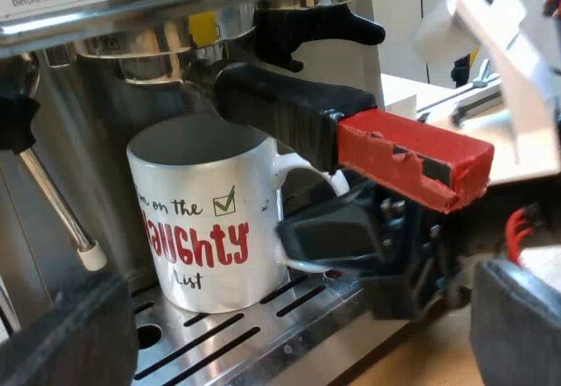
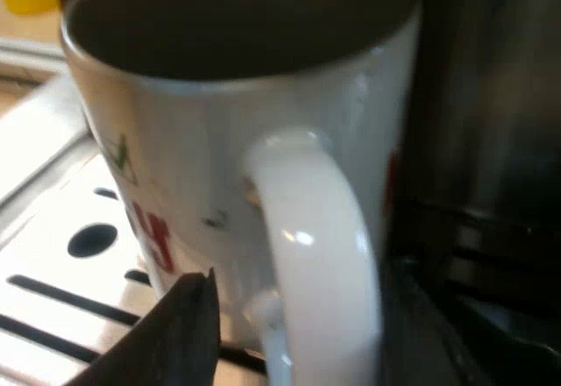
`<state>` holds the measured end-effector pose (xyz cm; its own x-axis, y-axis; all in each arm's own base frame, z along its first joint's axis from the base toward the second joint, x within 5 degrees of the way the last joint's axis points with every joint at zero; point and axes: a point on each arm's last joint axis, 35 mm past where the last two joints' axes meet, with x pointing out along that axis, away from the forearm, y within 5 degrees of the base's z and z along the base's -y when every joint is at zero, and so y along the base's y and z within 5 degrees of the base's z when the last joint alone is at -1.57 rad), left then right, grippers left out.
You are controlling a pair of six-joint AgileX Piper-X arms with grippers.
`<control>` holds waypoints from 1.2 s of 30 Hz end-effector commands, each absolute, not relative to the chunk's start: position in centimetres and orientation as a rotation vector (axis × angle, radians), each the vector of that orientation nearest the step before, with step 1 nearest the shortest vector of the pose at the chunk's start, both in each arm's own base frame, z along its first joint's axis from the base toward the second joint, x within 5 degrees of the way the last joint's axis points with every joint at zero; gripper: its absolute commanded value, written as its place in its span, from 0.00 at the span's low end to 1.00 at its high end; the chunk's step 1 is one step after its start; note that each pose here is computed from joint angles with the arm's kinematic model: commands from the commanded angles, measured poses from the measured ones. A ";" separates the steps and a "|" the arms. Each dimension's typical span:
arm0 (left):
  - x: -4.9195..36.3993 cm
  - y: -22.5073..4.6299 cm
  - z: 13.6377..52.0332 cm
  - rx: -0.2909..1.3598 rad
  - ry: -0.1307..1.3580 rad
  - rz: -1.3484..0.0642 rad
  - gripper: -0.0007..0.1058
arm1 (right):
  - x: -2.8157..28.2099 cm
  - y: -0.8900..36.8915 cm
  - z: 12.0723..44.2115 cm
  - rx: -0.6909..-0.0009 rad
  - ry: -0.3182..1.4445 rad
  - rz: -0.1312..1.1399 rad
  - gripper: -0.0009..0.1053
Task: Place mug into machine
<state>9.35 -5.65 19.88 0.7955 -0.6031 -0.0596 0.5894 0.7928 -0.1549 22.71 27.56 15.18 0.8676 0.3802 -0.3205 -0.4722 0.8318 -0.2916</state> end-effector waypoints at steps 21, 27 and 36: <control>7.8 -4.9 29.3 -0.131 0.096 -0.670 0.74 | 13.0 21.9 26.6 -0.297 0.107 0.535 0.01; 6.8 -4.6 31.1 -0.127 0.131 -0.721 0.74 | 11.6 22.1 28.1 -0.264 0.041 0.543 0.01; 4.6 -3.6 32.6 -0.111 0.171 -0.776 0.74 | 12.6 23.9 29.4 -0.255 0.034 0.496 0.01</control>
